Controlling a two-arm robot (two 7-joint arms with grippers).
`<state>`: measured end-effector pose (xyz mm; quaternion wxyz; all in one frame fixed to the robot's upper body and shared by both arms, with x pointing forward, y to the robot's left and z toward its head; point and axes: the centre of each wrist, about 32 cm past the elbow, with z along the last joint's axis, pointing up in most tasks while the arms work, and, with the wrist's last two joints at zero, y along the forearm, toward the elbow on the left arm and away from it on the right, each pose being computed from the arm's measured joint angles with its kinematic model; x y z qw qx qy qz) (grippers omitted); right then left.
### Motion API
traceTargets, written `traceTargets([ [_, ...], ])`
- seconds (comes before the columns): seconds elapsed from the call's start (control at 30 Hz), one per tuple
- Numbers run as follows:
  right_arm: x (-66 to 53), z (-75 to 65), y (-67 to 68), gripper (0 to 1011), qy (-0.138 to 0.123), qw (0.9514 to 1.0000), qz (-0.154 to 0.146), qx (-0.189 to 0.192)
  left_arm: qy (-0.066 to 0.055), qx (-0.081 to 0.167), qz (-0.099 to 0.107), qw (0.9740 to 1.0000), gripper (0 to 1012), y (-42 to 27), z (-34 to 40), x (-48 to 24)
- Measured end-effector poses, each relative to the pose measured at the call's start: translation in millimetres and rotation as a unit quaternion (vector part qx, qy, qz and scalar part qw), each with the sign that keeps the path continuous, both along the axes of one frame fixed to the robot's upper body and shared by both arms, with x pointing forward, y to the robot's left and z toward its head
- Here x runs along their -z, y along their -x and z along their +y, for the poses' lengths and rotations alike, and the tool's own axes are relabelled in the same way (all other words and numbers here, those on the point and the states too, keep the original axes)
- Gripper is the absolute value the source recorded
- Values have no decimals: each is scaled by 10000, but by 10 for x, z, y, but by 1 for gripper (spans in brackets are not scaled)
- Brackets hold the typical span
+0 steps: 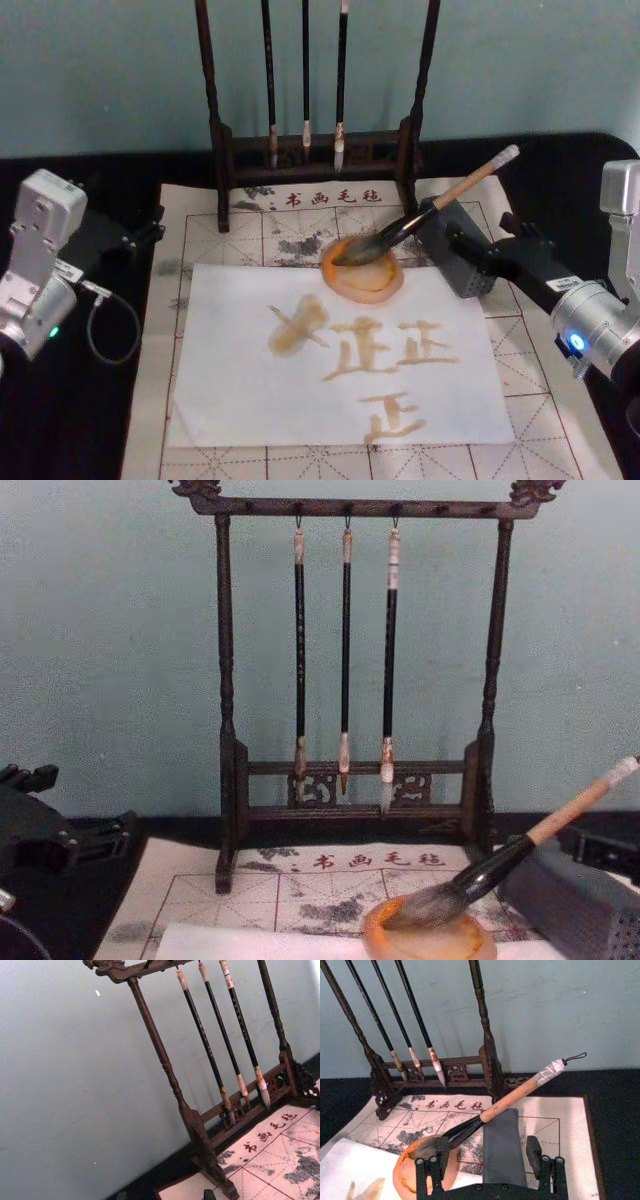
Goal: Pick up the brush from the inkstone, write on the paper, then place the brush back to its original position.
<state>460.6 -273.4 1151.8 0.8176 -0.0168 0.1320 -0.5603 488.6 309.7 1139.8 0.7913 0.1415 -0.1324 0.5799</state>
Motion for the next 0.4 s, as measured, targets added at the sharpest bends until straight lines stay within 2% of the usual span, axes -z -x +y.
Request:
traceTargets([
  [0.4,0,0,0,1002,-4,10000,1,0,0,0,0,10000,1001,0,0,0],
])
